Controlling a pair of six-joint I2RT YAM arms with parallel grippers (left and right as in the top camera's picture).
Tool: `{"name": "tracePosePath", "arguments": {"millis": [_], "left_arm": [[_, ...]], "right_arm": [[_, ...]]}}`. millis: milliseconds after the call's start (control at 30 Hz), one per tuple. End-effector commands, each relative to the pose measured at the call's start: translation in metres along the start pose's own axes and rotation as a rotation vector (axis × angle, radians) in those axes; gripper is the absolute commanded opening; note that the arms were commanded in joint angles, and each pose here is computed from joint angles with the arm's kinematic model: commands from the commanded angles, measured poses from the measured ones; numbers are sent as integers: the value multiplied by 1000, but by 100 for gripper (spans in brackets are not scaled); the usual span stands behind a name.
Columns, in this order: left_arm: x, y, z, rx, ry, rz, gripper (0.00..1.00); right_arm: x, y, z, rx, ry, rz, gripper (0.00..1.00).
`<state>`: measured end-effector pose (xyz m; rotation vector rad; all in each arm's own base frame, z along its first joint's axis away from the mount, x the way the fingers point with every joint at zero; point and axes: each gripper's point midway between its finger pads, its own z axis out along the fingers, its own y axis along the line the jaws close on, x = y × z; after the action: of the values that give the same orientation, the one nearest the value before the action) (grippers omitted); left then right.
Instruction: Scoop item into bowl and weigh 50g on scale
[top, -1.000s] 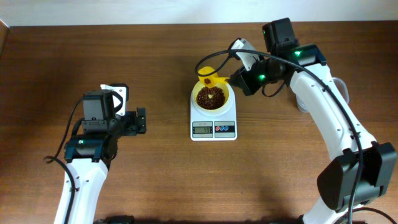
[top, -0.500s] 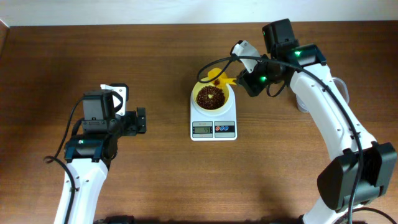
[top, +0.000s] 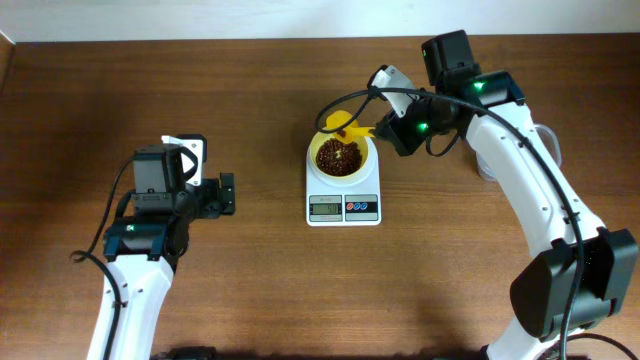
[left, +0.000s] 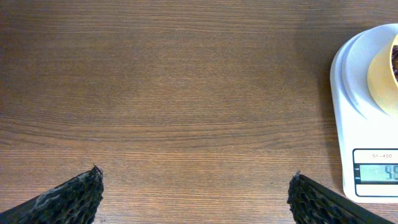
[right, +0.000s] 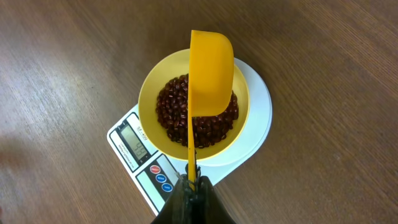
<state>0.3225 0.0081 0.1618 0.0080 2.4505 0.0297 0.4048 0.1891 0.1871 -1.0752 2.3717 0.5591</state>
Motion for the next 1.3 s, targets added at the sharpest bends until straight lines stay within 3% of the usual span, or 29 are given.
{"name": "tracePosePath", "arguments": {"millis": [0, 333, 500, 600, 867, 967, 1167, 1267], "left_arm": [[2, 3, 2, -10, 7, 8, 99], [2, 3, 2, -10, 7, 8, 99], [2, 3, 2, -10, 7, 8, 99], [2, 3, 2, -10, 7, 8, 99], [2, 3, 2, -10, 7, 8, 99], [2, 3, 2, -10, 7, 8, 99], [2, 3, 2, -10, 7, 8, 99], [2, 3, 2, -10, 7, 8, 99]], "right_arm": [[-11, 2, -12, 0, -43, -21, 4], [-12, 4, -12, -10, -49, -21, 4], [-23, -15, -27, -48, -150, 259, 4], [-24, -22, -45, -145, -228, 304, 4], [-18, -31, -49, -129, -226, 352, 4], [-9, -49, -48, -29, -195, 375, 4], [17, -113, -85, 42, -287, 863, 4], [23, -119, -90, 47, -295, 922, 4]]}}
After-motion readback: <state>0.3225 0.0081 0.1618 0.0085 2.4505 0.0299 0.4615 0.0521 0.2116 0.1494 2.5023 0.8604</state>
